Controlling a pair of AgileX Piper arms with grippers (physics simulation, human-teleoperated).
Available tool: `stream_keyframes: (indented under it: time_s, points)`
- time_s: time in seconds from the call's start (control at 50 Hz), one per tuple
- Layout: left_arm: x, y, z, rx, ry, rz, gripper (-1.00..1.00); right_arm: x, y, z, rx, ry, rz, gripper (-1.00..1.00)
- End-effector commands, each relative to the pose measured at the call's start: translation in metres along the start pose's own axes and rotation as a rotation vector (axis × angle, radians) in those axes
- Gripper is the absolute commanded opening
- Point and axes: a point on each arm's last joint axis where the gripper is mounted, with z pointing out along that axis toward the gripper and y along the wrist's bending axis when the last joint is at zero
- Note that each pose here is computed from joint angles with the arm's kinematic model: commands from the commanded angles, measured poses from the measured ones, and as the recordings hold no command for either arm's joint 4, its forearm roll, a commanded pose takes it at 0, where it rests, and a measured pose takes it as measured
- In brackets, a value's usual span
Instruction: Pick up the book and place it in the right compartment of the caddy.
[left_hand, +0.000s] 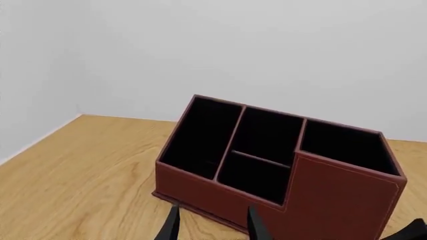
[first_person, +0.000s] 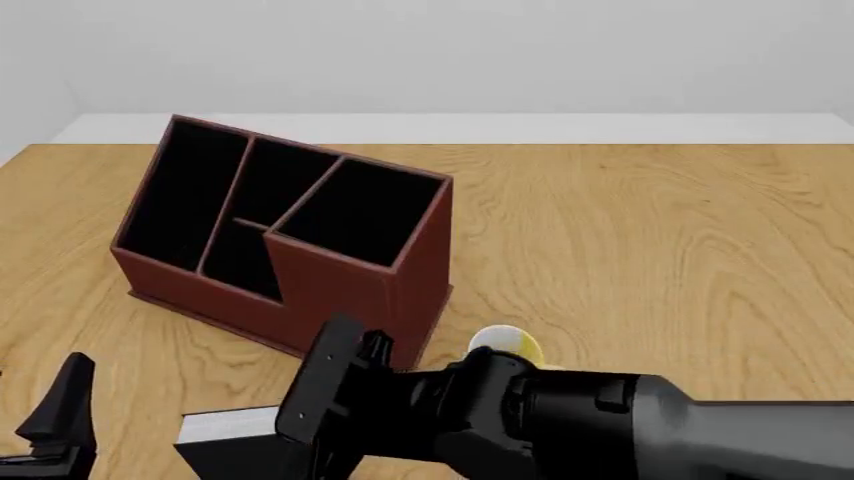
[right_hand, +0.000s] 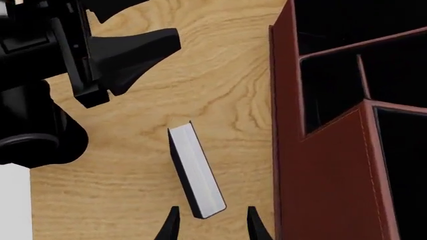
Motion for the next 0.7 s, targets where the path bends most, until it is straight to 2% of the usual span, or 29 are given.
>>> stream_keyframes:
  time_s: [0.02,0.7]
  points:
    - [0.004,0.001,0.000,-0.010,0.006,-0.002,1.00,0.004,-0.003,0.019,0.003,0.022,0.008,1.00]
    - [0.008,0.002,0.001,-0.024,0.003,-0.001,1.00,0.015,0.014,0.049,-0.030,0.049,0.022,1.00]
